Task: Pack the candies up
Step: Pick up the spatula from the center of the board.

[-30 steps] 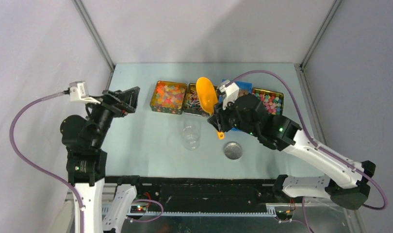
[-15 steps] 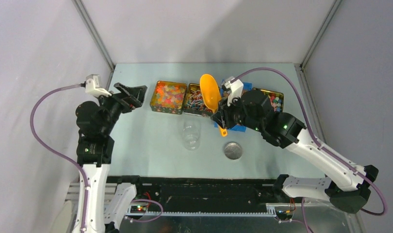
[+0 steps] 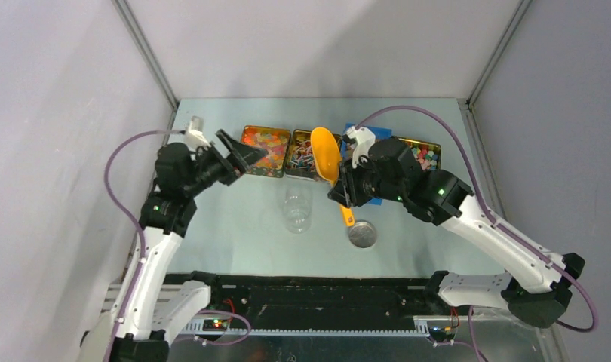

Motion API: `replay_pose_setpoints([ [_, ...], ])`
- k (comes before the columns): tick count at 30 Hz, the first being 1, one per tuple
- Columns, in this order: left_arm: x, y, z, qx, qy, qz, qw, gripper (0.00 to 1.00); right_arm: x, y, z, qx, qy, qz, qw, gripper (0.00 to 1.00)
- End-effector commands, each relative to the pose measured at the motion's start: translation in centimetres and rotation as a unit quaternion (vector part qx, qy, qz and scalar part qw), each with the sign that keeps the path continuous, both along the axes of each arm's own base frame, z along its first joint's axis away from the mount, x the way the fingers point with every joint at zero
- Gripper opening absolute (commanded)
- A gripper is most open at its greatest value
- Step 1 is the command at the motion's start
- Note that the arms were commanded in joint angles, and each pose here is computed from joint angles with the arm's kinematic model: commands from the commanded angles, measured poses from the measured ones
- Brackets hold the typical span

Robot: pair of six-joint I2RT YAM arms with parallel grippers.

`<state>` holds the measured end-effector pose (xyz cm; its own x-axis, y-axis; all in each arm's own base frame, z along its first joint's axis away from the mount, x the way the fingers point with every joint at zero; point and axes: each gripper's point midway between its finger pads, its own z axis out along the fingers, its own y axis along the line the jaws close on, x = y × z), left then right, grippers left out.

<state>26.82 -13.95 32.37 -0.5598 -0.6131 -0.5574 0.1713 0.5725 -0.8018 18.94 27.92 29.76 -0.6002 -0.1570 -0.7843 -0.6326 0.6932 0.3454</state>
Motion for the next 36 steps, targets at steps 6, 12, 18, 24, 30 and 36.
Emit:
replay_pose_setpoints([
  [6,-4.2,-6.9,3.0,-0.079,-0.006,-0.108,0.991,0.94,-2.3,1.7,-1.7,-0.013,0.117,0.012,0.993,0.0],
  [12,-6.5,-10.4,1.1,-0.064,0.033,-0.143,0.987,0.85,-3.8,2.7,-2.3,-0.015,0.146,0.025,0.989,0.0],
  [18,-6.1,-12.3,-2.6,-0.034,0.091,-0.134,0.986,0.63,-5.3,3.5,-2.9,-0.026,0.156,0.032,0.987,0.0],
  [24,-5.9,-12.6,-4.4,-0.006,0.115,-0.121,0.986,0.36,-6.1,3.6,-3.5,-0.04,0.163,0.027,0.986,0.0],
  [30,-5.9,-11.4,-6.3,0.021,0.141,-0.092,0.986,0.13,-6.1,3.8,-3.3,-0.035,0.165,0.026,0.985,0.0],
  [36,-5.9,-10.3,-7.3,0.031,0.151,-0.063,0.986,0.0,-5.8,3.7,-3.4,-0.035,0.165,0.017,0.986,0.25],
])
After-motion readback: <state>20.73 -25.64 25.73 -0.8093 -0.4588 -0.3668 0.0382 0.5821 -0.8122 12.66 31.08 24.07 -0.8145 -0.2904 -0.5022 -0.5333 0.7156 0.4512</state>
